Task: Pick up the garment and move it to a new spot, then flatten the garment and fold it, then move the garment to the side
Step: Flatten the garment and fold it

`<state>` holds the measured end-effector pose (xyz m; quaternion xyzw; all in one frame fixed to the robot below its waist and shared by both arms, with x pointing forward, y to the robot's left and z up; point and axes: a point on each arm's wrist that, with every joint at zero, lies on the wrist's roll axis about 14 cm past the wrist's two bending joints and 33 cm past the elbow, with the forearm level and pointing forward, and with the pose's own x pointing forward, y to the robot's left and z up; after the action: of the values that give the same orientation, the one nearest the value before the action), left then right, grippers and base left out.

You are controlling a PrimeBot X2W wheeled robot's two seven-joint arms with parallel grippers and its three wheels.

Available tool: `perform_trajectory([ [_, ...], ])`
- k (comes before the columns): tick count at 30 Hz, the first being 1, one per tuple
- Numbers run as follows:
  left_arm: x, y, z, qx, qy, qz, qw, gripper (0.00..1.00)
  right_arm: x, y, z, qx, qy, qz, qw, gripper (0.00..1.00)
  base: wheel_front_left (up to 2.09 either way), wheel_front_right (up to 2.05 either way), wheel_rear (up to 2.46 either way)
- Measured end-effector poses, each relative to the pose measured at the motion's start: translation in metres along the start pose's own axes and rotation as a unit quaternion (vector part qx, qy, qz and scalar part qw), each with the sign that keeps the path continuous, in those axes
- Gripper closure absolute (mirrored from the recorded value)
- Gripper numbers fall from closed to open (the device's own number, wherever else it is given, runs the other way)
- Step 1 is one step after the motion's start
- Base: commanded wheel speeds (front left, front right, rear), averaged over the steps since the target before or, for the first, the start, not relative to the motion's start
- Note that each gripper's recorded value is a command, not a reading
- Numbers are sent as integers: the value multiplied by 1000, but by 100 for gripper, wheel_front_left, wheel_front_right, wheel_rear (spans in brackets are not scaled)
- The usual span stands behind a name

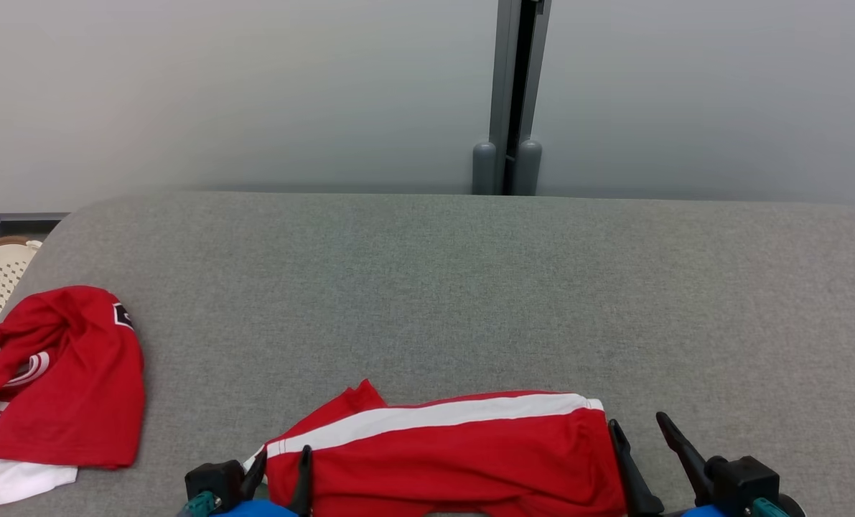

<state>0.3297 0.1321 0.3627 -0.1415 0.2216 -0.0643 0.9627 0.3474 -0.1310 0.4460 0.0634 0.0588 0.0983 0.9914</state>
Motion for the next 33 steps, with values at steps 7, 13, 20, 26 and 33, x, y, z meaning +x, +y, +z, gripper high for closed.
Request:
perform_trajectory([
  [7,5,-4,0,2,7,-8,1000,0,1,-1,-2,1,4,-2,1000,0,0,0,0],
  [13,7,-18,7,3,-5,-31,1000,0,2,0,-3,0,5,1,1000,0,0,0,0],
  [20,6,-20,12,10,-13,-39,999,0,2,4,-4,0,6,6,1000,0,0,0,0],
  [26,6,-20,12,14,-11,-41,999,56,1,5,-5,0,8,7,1000,0,0,0,0],
  [33,9,-16,21,20,-23,-34,999,100,1,2,-6,7,9,2,1000,0,0,0,0],
])
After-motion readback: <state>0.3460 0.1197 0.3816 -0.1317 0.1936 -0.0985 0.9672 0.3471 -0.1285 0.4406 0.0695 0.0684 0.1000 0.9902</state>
